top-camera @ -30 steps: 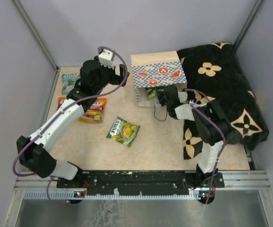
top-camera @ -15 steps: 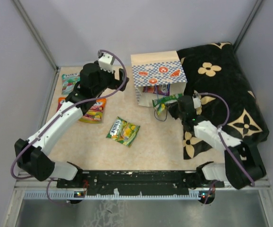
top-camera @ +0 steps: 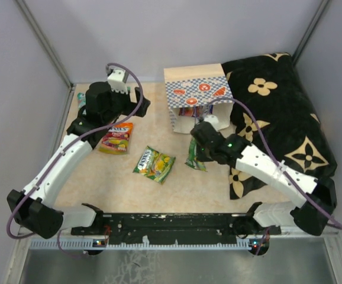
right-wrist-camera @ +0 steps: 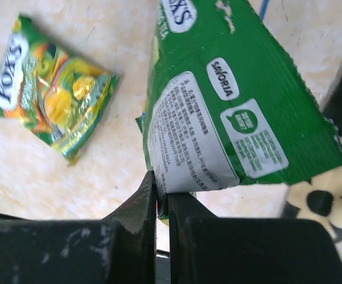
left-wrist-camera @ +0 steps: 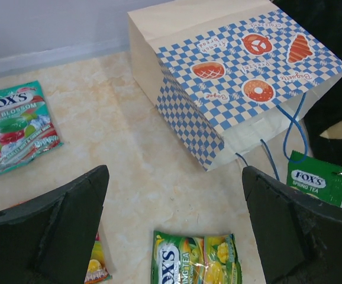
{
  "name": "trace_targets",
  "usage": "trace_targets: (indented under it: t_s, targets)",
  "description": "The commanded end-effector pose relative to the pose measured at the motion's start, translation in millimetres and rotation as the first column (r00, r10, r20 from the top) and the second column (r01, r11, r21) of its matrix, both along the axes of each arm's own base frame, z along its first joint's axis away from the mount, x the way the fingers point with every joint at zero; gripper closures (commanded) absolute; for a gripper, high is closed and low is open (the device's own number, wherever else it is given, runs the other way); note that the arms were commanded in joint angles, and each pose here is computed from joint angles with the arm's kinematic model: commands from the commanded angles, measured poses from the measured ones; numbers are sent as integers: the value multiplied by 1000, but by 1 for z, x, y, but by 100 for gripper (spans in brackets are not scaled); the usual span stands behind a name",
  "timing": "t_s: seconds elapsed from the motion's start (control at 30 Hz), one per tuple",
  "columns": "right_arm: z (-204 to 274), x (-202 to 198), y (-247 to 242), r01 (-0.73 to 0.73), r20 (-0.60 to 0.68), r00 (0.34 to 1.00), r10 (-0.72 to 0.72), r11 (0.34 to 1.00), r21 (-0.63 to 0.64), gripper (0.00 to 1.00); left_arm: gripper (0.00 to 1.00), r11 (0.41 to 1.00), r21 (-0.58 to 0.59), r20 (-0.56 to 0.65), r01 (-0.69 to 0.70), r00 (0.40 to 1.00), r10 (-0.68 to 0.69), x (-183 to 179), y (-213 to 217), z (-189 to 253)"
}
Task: Take the snacks out of the paper bag
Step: Place the snack at the center of the board.
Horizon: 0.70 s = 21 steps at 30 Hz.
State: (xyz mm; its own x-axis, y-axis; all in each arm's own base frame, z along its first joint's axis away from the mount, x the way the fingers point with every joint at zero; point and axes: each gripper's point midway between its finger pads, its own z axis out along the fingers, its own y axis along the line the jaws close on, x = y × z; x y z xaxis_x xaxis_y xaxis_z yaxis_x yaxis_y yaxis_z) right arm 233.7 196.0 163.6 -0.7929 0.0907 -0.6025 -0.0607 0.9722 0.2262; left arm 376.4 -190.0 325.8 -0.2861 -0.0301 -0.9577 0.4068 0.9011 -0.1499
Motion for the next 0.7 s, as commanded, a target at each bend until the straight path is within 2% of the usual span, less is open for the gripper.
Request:
trace_targets:
  t_s: [0.0, 0.13, 0.23, 0.4, 0.5, 0.6, 0.67]
  targets:
    - [6, -13, -20, -124, 30, 988, 149, 908, -400, 100, 0, 1000, -18, -63, 11, 998, -12, -17, 5, -10]
    - [16, -17, -20, -134, 73, 972, 223, 781, -610, 100, 0, 1000, -13, -95, 3, 995, -4, -31, 12, -15]
    - [35, -14, -26, -74, 127, 959, 251, 661, -747, 100, 0, 999, -36, -115, 0, 993, -5, -41, 14, -20]
    - [47, -7, -19, -33, 152, 942, 298, 536, -843, 100, 0, 991, -113, -158, 65, 984, -82, -52, -1, -31]
    - [37, -10, -1, -57, 117, 935, 335, 466, -883, 100, 0, 991, -120, -173, 64, 981, -84, -53, -2, -34]
    - [22, -17, 18, -100, 67, 927, 369, 415, -904, 100, 0, 991, -122, -171, 58, 982, -79, -53, -1, -32]
    - [12, -23, 31, -144, 27, 922, 385, 409, -901, 98, 0, 991, -123, -168, 57, 983, -78, -53, -1, -31]
